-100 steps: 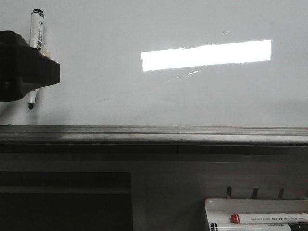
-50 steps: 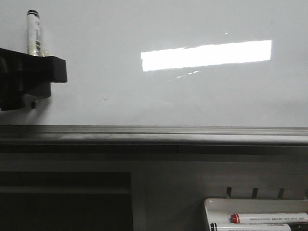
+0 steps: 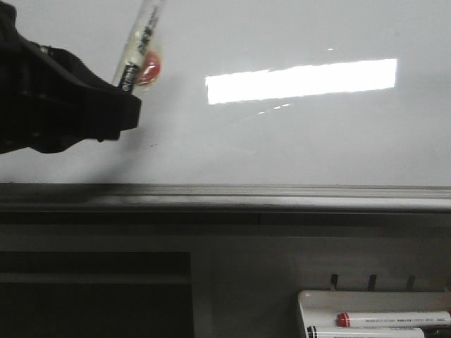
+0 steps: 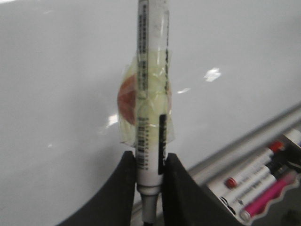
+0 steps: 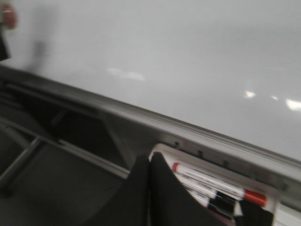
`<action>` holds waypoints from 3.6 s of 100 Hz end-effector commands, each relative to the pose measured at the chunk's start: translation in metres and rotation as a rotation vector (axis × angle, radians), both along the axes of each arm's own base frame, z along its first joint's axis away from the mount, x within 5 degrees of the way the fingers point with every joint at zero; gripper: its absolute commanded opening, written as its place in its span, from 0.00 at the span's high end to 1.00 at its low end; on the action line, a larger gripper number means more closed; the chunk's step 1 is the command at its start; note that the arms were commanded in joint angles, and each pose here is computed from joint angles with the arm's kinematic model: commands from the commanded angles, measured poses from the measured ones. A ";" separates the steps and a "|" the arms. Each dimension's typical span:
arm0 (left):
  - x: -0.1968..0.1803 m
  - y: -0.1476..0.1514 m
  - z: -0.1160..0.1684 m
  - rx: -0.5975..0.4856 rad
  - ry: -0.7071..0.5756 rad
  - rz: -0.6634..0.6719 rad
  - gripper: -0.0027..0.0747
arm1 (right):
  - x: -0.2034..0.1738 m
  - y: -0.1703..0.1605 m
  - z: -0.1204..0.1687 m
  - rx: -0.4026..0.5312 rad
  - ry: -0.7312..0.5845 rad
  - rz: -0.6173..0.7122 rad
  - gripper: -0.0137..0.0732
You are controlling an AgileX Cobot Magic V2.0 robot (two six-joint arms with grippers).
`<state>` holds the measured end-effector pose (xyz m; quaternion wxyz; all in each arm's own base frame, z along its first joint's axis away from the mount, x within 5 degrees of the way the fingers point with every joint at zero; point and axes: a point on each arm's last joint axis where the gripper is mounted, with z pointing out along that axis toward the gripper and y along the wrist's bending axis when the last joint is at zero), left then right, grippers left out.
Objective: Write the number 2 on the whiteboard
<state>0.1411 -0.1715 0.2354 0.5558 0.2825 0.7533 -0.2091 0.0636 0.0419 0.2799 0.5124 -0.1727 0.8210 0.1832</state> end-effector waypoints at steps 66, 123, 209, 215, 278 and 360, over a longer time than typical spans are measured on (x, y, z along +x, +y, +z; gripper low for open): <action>-0.044 -0.003 0.013 0.461 -0.348 -0.553 0.99 | 0.034 0.074 0.039 -0.102 -0.144 0.590 0.40; -0.044 -0.006 0.021 0.396 -0.408 -0.538 0.99 | 0.057 0.119 0.034 -0.160 -0.142 0.669 0.40; -0.045 -0.006 0.027 0.357 -0.444 -0.525 0.83 | 0.059 0.118 0.035 -0.161 -0.155 0.650 0.92; -0.046 -0.004 0.030 0.348 -0.453 -0.521 0.67 | 0.059 0.119 0.034 -0.162 -0.151 0.655 0.92; -0.092 0.118 0.103 -0.051 -0.578 -0.131 0.99 | 0.080 0.116 0.046 -0.045 -0.237 0.407 0.92; -0.069 0.139 0.101 -0.211 -0.381 0.287 0.99 | 0.156 0.152 0.035 -0.104 -0.176 0.260 0.92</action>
